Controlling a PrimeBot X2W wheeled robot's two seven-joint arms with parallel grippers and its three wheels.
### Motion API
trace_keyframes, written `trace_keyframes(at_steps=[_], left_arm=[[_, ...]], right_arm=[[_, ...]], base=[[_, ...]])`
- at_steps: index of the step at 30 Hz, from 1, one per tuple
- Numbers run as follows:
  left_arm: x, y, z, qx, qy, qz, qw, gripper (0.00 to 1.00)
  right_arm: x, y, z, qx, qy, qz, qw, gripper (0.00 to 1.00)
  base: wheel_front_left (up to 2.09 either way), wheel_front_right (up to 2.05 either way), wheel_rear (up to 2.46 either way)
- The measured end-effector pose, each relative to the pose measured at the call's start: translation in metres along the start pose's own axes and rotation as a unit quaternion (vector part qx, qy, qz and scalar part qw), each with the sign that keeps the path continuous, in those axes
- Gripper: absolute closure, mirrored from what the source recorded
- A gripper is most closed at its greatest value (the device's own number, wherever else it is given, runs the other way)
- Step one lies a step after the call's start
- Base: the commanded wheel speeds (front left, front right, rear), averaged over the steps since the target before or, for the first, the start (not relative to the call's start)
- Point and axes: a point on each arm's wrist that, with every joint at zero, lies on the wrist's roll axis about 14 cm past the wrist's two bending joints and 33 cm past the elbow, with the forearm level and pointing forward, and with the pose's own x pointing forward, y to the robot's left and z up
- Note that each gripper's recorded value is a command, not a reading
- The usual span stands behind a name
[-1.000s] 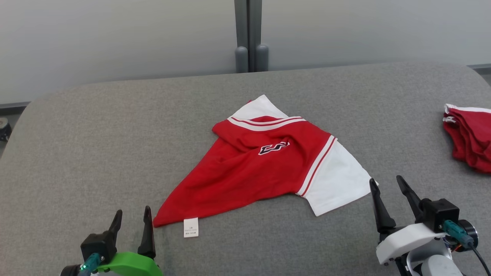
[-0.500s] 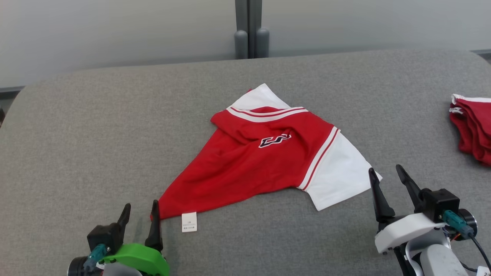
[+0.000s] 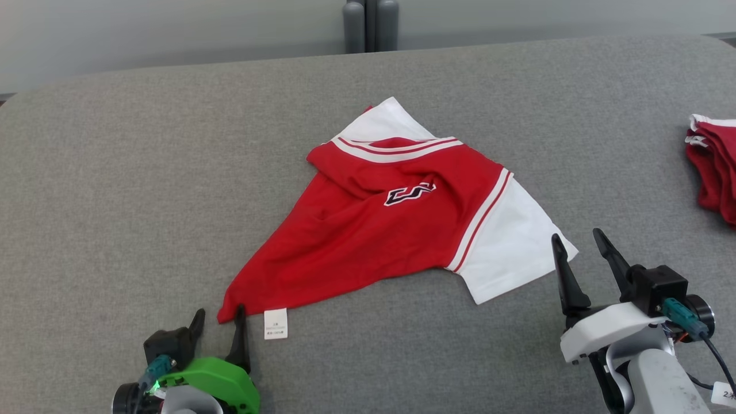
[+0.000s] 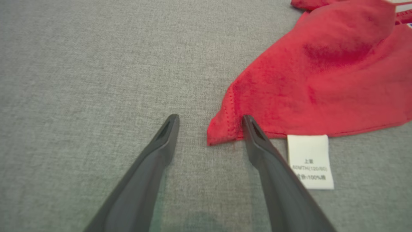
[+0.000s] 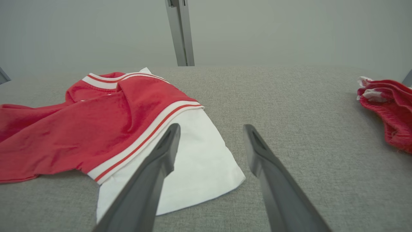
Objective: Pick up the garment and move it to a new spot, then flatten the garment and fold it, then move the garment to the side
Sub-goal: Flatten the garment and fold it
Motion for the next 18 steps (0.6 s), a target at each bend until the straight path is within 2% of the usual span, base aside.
trace_keyframes(at_steps=[4,5,6,7,10,16,18], left_arm=[[0.002,0.000,0.001,-0.003,0.000,0.000,1.000,0.00],[0.002,0.000,0.000,-0.004,0.000,0.000,1.000,0.09],[0.002,-0.001,0.000,-0.003,0.002,-0.002,1.000,0.42],[0.002,-0.002,-0.001,-0.002,0.003,-0.004,1.000,0.54],[0.002,-0.005,-0.005,-0.004,0.010,-0.010,1.000,0.56],[-0.001,-0.010,-0.011,-0.011,0.017,-0.018,1.000,0.93],[-0.002,-0.011,-0.011,-0.014,0.017,-0.018,1.000,0.95]], right_arm=[[0.003,0.000,-0.001,-0.003,0.001,0.001,1.000,0.00],[0.004,0.001,-0.001,-0.003,0.001,0.002,1.000,0.00],[0.005,0.001,0.000,-0.003,0.000,0.003,1.000,0.00],[0.006,0.002,0.000,-0.003,0.000,0.004,1.000,0.00],[0.008,0.003,-0.002,-0.003,0.003,0.006,1.000,0.00],[0.011,0.005,-0.006,-0.003,0.008,0.007,1.000,0.00],[0.011,0.000,-0.013,-0.006,0.020,0.000,1.000,0.00]], base=[[0.00,0.00,0.00],[0.00,0.00,0.00],[0.00,0.00,0.00],[0.00,0.00,0.00],[0.00,0.00,0.00],[0.00,0.00,0.00],[0.00,0.00,0.00]])
